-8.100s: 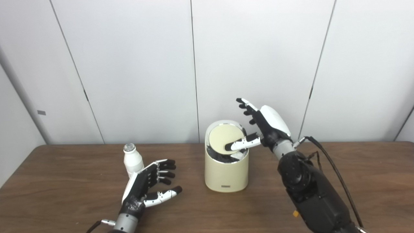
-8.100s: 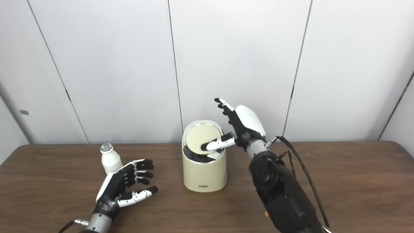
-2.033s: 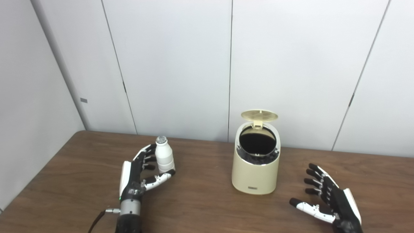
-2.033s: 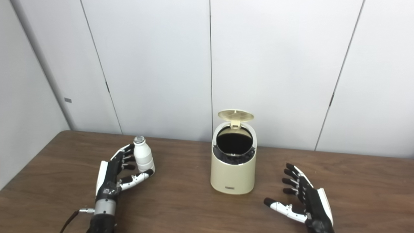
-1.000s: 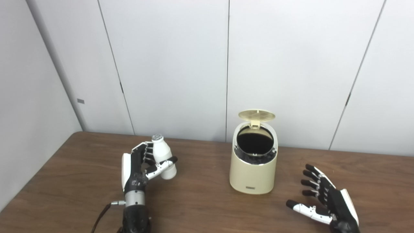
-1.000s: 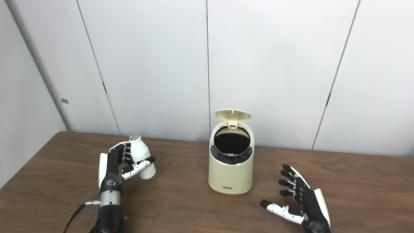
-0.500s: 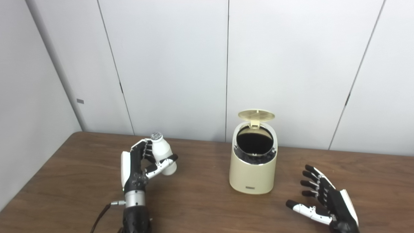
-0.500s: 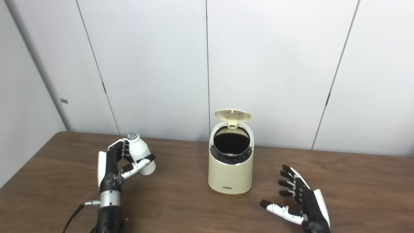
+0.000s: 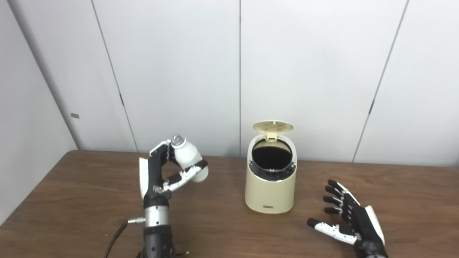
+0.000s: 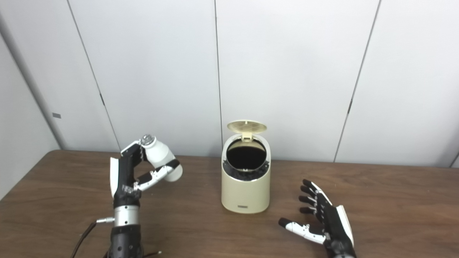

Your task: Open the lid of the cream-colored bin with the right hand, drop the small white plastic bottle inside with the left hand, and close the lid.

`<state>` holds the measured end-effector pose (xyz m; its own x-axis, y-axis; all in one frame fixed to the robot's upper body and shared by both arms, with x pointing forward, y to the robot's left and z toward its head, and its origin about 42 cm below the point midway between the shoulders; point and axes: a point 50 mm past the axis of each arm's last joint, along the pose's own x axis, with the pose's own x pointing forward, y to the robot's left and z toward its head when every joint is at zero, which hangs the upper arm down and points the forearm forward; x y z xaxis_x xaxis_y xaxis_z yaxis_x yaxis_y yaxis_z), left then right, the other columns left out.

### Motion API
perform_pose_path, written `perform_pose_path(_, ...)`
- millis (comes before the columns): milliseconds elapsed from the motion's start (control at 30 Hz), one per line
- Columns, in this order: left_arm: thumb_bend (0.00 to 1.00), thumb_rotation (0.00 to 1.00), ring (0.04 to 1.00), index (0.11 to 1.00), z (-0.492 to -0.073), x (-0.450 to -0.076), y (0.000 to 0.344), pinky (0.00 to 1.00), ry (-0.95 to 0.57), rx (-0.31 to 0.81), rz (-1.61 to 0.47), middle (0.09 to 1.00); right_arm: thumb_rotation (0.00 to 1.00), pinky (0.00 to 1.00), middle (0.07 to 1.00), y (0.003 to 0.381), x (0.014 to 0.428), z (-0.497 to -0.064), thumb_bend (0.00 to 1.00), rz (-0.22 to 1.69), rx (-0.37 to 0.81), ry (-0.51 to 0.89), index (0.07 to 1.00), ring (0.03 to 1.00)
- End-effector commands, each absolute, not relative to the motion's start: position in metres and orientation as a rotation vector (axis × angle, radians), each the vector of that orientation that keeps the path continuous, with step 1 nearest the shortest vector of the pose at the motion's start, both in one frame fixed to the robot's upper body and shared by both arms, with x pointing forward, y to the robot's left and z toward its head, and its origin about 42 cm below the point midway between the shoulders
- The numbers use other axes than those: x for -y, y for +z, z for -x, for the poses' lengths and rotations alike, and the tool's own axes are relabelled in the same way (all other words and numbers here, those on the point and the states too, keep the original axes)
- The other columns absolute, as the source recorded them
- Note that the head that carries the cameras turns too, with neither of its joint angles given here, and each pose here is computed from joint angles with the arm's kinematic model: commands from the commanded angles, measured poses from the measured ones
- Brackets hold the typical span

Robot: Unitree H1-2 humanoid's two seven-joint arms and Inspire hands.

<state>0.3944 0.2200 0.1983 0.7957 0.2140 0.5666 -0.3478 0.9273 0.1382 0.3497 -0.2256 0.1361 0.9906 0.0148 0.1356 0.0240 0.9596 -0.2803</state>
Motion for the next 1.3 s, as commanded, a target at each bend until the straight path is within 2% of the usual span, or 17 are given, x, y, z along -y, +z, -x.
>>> perform_pose_path(0,0.51,0.0,0.434,0.499,-0.405,-0.202,0.234,0.38,0.272,0.68,-0.24,0.483,0.2,0.69,0.849,0.147,0.217,-0.356,0.75,0.281,0.19,0.008,0.869,0.781)
perform_pose_path(300,0.51,0.0,0.435,0.501,-0.419,-0.172,0.261,0.39,0.191,0.748,-0.251,0.47,0.19,0.69,0.861,0.145,0.212,-0.356,0.74,0.269,0.191,0.011,0.878,0.794)
perform_pose_path(533,0.5,0.0,0.432,0.508,-0.424,-0.153,0.277,0.37,0.146,0.785,-0.211,0.472,0.23,0.67,0.857,0.143,0.209,-0.359,0.77,0.273,0.201,0.014,0.874,0.788)
perform_pose_path(933,0.5,0.0,0.42,0.512,-0.428,-0.13,0.279,0.35,0.103,0.803,-0.172,0.476,0.22,0.67,0.859,0.143,0.207,-0.359,0.75,0.272,0.213,0.011,0.875,0.783)
perform_pose_path(1267,0.5,0.0,0.426,0.512,-0.427,-0.114,0.266,0.35,0.092,0.755,-0.149,0.472,0.23,0.67,0.857,0.147,0.204,-0.359,0.76,0.269,0.213,0.0,0.877,0.781)
